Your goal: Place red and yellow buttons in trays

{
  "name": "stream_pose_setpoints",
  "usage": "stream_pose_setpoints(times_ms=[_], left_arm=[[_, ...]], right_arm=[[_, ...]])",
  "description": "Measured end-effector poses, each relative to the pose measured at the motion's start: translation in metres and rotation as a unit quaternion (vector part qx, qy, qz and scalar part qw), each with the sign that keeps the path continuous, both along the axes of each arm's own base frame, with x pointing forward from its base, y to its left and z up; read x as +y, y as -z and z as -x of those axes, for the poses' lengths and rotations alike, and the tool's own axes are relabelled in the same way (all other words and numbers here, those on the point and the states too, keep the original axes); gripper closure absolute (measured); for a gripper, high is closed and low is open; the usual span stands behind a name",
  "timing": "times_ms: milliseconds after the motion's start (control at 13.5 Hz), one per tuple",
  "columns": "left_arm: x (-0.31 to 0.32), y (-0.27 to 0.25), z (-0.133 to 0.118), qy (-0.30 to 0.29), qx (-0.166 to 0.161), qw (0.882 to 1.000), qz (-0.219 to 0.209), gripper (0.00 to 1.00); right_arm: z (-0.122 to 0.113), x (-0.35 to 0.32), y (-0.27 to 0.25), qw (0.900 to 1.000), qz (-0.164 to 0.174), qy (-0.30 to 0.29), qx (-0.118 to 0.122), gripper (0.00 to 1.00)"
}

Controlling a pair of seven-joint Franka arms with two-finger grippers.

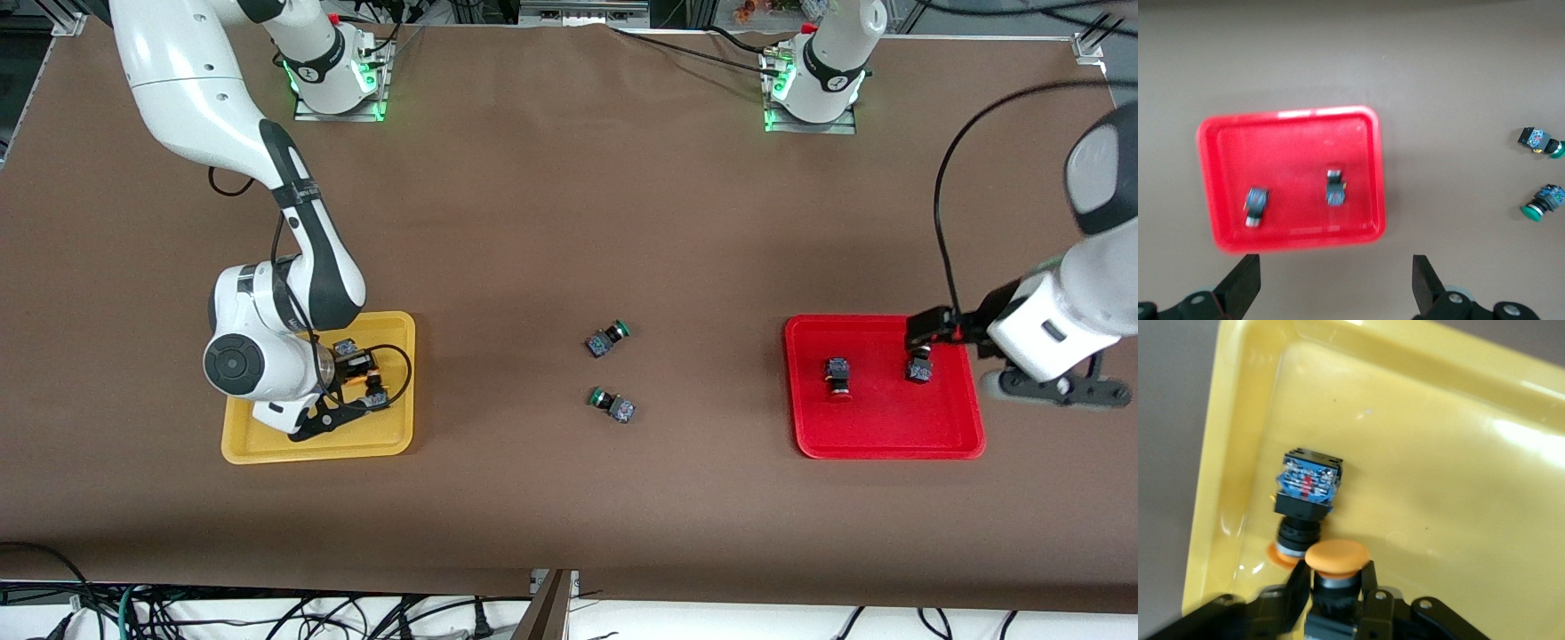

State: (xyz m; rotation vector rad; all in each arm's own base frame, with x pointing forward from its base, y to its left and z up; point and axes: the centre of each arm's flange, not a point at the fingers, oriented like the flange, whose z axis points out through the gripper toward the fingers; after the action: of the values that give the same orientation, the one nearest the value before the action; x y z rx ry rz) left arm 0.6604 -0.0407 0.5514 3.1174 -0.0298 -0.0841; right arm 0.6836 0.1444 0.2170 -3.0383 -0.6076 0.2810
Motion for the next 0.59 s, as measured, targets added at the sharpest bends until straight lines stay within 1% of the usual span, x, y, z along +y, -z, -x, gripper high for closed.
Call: stream_pose_setpoints(times_ms=[148, 296, 370, 444, 593], left_arm=[[0.007, -0.022, 0.022, -0.021, 0.004, 1.0, -0.003, 0.0], [0.014, -0.026, 0.042, -0.032, 0.012, 0.999, -0.008, 0.0], [0.016, -0.027, 0.05, -0.035, 0.015, 0.999, -0.011, 0.0], [0.016, -0.029, 0.058, -0.036, 0.018, 0.999, -0.013, 0.0], [0.012, -0.03, 0.071, -0.036, 0.022, 0.999, -0.017, 0.0]], right_arm=[[-0.003, -0.004, -0.006, 1.0, -0.005, 0.001, -0.008, 0.44], [-0.007, -0.005, -0.024, 1.0, -0.015, 0.004, -0.021, 0.22], [-0.009, -0.007, -0.034, 0.999, -0.018, 0.003, -0.029, 0.13], [-0.013, -0.014, -0.044, 0.999, -0.022, -0.001, -0.039, 0.01], [-0.025, -0.031, -0.075, 0.997, -0.04, 0.001, -0.062, 0.0]])
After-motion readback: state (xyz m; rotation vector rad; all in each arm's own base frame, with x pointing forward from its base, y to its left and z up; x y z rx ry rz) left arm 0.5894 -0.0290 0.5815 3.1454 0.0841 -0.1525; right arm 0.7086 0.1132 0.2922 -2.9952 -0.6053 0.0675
